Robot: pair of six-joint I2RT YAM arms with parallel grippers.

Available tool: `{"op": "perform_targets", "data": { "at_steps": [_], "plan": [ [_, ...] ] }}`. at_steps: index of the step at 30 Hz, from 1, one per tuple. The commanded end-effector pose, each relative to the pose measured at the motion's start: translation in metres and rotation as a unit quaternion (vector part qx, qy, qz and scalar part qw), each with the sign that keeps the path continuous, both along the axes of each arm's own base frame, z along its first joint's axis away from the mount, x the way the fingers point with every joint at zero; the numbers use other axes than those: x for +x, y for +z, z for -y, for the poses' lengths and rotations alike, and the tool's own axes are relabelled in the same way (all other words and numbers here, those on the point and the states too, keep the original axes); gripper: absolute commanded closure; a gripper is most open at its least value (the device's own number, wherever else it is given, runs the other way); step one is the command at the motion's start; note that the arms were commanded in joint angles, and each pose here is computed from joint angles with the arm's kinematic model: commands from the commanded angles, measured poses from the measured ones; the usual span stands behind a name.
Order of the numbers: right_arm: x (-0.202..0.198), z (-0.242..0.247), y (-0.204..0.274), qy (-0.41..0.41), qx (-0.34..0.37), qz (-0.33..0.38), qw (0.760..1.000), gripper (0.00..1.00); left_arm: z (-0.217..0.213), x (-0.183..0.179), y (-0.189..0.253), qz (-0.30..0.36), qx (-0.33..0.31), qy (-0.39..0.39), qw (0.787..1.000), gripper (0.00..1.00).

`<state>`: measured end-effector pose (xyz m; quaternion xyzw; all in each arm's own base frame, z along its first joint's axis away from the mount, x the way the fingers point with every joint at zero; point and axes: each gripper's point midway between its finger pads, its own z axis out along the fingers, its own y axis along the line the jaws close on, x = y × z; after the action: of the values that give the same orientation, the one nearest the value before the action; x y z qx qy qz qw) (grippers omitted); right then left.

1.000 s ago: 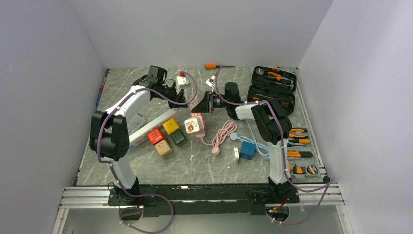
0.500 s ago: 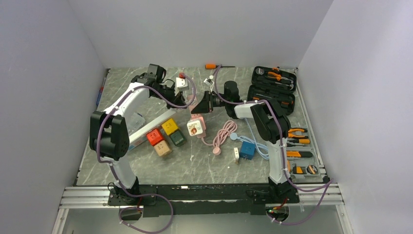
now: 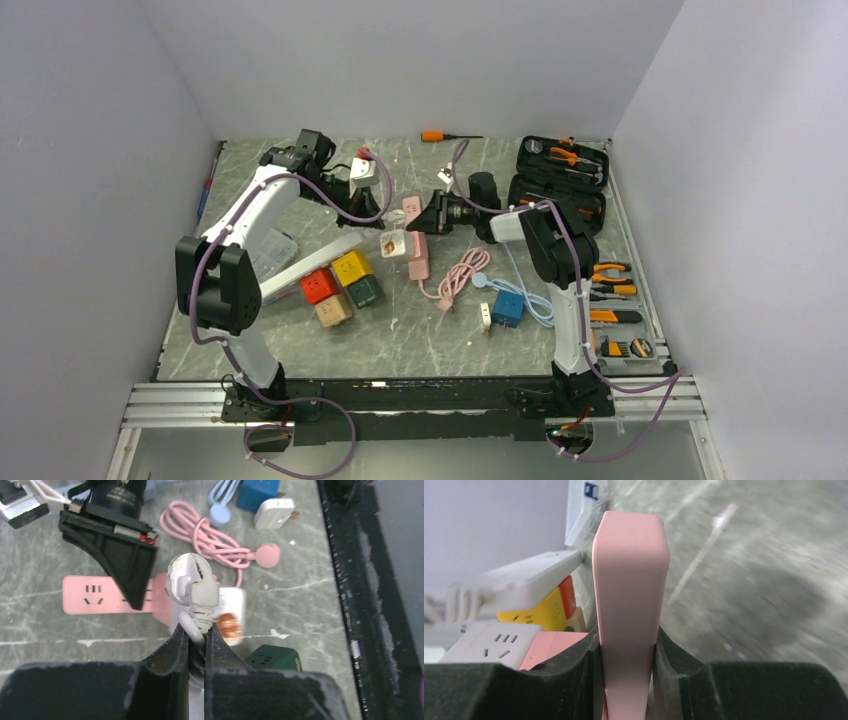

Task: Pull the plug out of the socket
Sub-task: Remove the plug from the socket, then place the plug at the center of the board.

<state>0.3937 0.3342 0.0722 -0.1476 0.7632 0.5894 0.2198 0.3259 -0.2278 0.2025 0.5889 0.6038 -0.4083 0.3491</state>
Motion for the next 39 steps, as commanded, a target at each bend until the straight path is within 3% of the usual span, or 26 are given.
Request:
{"op": "perform_targets", "data": {
  "at_steps": [1,6,11,21,24,27,31,34,35,39],
  "plan": [
    [0.025,0.026,-0.026,-0.072,-0.043,0.008,0.996,1.00,0.014,-0.032,0.068,0.018,-0.103,-0.053,0.993,1.00],
    [0.026,0.027,-0.006,-0.069,-0.011,0.020,0.997,1.00,0.008,-0.017,0.049,0.020,-0.076,-0.022,0.997,1.00],
    [0.018,0.027,0.012,-0.054,0.006,0.039,0.998,1.00,-0.010,0.033,0.016,0.036,-0.033,0.072,0.996,1.00],
    [-0.007,0.036,0.026,-0.055,0.007,0.050,0.997,1.00,-0.039,0.125,-0.035,0.042,0.051,0.247,0.967,1.00],
    [-0.013,0.036,0.032,-0.057,0.005,0.056,0.997,1.00,-0.037,0.133,-0.061,0.037,0.089,0.269,0.958,0.98],
    [-0.015,0.037,0.037,-0.061,-0.006,0.063,0.996,1.00,-0.027,0.126,-0.084,0.018,0.108,0.259,0.960,0.85],
    [-0.017,0.038,0.044,-0.066,-0.016,0.071,0.995,1.00,-0.018,0.118,-0.098,0.004,0.130,0.240,0.962,0.52],
    [-0.017,0.040,0.050,-0.069,-0.022,0.080,0.994,1.00,-0.018,0.118,-0.093,0.003,0.128,0.244,0.961,0.12],
    [-0.016,0.040,0.052,-0.071,-0.026,0.084,0.994,1.00,-0.018,0.119,-0.087,0.008,0.125,0.245,0.961,0.04],
    [-0.014,0.040,0.061,-0.076,-0.052,0.100,0.991,1.00,-0.024,0.122,-0.050,0.035,0.108,0.258,0.960,0.00]
  ]
}}
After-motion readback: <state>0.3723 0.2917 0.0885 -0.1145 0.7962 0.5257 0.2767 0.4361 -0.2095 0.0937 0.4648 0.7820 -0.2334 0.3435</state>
